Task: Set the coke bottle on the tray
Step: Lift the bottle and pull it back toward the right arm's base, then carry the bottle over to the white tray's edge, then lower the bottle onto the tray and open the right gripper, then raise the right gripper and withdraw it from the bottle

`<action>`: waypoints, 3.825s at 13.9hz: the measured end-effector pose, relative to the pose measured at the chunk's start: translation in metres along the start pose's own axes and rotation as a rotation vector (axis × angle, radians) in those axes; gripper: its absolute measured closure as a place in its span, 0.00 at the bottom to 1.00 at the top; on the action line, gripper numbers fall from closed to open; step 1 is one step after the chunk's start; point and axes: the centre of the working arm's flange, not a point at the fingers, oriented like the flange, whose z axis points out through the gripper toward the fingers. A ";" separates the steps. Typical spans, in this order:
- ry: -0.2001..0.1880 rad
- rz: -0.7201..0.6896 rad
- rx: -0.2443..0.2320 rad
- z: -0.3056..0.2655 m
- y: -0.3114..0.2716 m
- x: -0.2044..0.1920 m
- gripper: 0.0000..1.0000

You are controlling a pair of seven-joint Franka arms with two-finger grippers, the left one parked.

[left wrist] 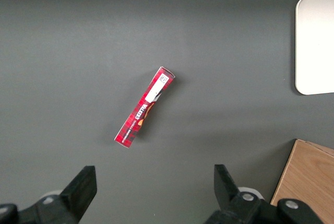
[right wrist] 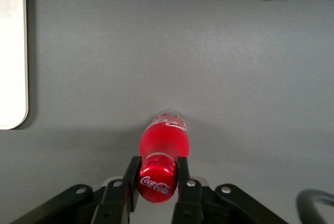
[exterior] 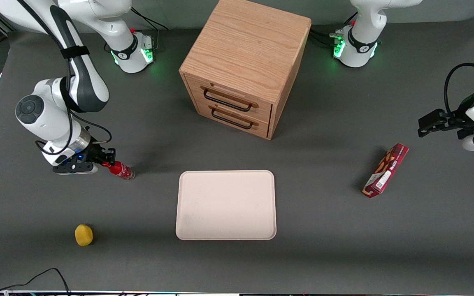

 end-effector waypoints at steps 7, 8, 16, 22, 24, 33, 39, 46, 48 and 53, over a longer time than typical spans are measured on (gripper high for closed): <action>-0.064 -0.010 0.001 -0.072 -0.007 0.026 0.69; -0.079 -0.010 0.001 -0.105 -0.008 0.034 0.69; -0.130 -0.014 -0.001 -0.286 -0.009 0.049 0.69; -0.176 0.062 -0.025 -0.219 -0.109 0.103 0.69; -0.146 0.101 -0.029 -0.181 -0.187 0.121 0.69; 0.019 0.142 0.015 -0.019 -0.262 0.172 0.69; 0.068 0.147 0.019 0.001 -0.258 0.182 0.69; 0.100 0.143 0.018 0.014 -0.258 0.187 0.55; 0.114 0.140 0.015 0.007 -0.258 0.189 0.32; 0.026 0.153 -0.029 -0.042 -0.242 0.175 0.00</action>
